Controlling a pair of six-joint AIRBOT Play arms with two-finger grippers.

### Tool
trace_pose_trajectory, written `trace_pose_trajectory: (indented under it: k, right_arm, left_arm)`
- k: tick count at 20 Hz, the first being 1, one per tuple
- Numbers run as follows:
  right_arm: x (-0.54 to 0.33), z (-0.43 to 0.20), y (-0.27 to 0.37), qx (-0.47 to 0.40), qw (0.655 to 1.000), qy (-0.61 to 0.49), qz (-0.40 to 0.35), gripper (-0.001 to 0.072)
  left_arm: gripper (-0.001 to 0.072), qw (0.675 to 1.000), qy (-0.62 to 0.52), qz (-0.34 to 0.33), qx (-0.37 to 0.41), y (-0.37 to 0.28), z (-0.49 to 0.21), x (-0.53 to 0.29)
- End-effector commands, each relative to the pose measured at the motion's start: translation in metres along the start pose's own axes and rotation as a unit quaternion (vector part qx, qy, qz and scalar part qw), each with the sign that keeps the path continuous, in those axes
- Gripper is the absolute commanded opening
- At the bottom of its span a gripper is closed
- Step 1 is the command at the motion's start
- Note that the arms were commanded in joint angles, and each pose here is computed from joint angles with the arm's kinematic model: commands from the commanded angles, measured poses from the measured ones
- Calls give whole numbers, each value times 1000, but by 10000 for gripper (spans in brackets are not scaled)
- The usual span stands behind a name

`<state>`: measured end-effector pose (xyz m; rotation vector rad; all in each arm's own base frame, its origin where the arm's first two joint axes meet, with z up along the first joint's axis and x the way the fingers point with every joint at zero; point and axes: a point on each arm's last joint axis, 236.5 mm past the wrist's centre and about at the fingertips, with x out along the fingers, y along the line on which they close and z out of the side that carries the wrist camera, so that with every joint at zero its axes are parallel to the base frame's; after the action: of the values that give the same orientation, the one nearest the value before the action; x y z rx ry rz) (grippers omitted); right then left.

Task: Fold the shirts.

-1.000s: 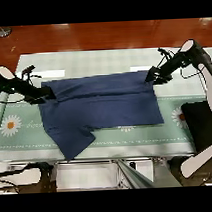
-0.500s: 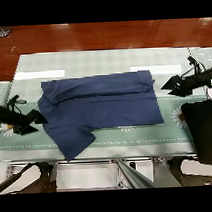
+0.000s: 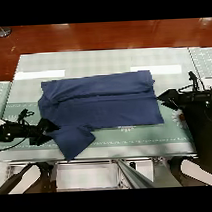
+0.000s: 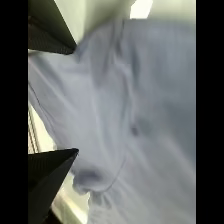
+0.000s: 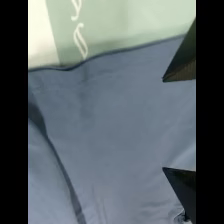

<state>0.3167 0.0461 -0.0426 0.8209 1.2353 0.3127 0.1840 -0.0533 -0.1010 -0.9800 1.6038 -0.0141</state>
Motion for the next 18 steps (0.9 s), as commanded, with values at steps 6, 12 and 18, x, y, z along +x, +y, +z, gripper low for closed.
trace_pose_trajectory:
  k: [6, 12, 18]
  right_arm:
    - [-22, -46, -74, 89, 986, 70, -122, 617]
    - [2, -93, -68, 84, 975, 162, -129, 626]
    - [35, -69, -47, 51, 981, 146, -113, 621]
  left_arm:
    - [25, 993, -11, -25, 111, -36, -1, 14]
    - [25, 993, -15, -35, 109, -42, 1, 13]
    - [25, 993, -15, -35, 111, -42, 1, 13]
